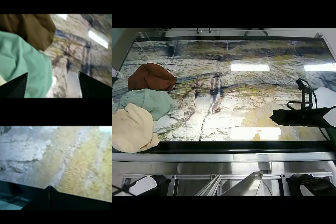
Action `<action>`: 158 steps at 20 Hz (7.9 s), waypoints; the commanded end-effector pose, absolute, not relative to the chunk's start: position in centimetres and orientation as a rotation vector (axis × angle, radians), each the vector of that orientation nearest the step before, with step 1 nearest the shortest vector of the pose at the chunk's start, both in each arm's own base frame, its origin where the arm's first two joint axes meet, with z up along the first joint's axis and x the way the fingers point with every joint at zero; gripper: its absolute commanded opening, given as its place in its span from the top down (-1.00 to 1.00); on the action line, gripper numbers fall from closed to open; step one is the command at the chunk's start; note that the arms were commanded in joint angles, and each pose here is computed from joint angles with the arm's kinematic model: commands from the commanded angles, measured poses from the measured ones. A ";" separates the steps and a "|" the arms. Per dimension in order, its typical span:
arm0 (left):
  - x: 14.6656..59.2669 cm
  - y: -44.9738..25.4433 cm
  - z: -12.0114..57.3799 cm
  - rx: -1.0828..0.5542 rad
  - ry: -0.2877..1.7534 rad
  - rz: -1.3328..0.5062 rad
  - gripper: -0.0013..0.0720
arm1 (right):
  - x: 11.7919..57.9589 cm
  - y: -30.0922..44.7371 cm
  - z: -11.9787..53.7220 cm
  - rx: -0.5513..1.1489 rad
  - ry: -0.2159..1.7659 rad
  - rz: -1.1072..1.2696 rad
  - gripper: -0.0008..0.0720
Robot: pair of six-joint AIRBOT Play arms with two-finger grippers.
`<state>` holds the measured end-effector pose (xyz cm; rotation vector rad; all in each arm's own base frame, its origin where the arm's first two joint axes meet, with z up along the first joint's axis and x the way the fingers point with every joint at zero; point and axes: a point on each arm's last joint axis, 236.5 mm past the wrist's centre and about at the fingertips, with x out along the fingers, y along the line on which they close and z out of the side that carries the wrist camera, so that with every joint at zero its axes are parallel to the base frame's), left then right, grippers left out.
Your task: Fold the shirts.
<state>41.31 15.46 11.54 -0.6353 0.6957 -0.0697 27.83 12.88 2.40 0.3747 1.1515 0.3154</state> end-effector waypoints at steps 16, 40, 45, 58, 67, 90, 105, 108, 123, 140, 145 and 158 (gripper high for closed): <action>60.9 9.3 0.1 -0.672 0.822 -0.406 0.92 | 28.5 12.8 2.7 0.380 1.118 0.309 0.91; 42.2 -30.5 11.7 -0.464 1.213 -1.291 -0.83 | 27.0 12.2 1.8 0.351 1.193 0.305 -0.13; 42.8 -22.5 5.9 -0.508 1.440 -1.120 -0.47 | 24.2 12.6 -1.7 0.377 1.342 0.302 -0.40; 36.2 -21.8 -9.6 -0.590 1.695 -0.821 -0.47 | 25.1 14.1 -12.0 0.549 1.521 0.209 -0.17; 37.9 -25.3 -2.8 -0.424 1.556 -1.002 0.95 | 30.0 15.1 -5.1 0.450 1.316 0.423 0.92; 32.8 -18.5 14.7 -0.151 1.119 -0.873 0.90 | 36.8 7.1 16.1 0.354 0.906 0.424 0.92; 33.5 -8.8 -1.2 -0.613 1.618 -0.650 -1.00 | 29.7 12.9 -2.7 0.622 1.536 0.562 -0.40; 29.7 -9.5 -4.7 -0.672 1.675 -0.611 -1.00 | 26.1 18.0 -5.5 0.632 1.565 0.643 -0.40; 26.8 -16.6 -11.3 -0.705 1.708 -0.729 0.80 | 27.7 28.3 -9.4 0.820 1.443 0.737 0.91; 23.7 -9.8 43.8 0.120 0.270 -0.566 0.91 | 25.6 8.7 47.3 0.226 -0.070 0.572 0.92; 19.7 -10.7 54.8 0.334 -0.085 -0.409 0.91 | 22.9 8.7 51.4 0.111 -0.149 0.449 0.92; 50.7 -16.0 8.0 -0.117 0.929 -0.896 0.91 | 41.7 0.7 8.4 0.582 0.603 0.198 0.92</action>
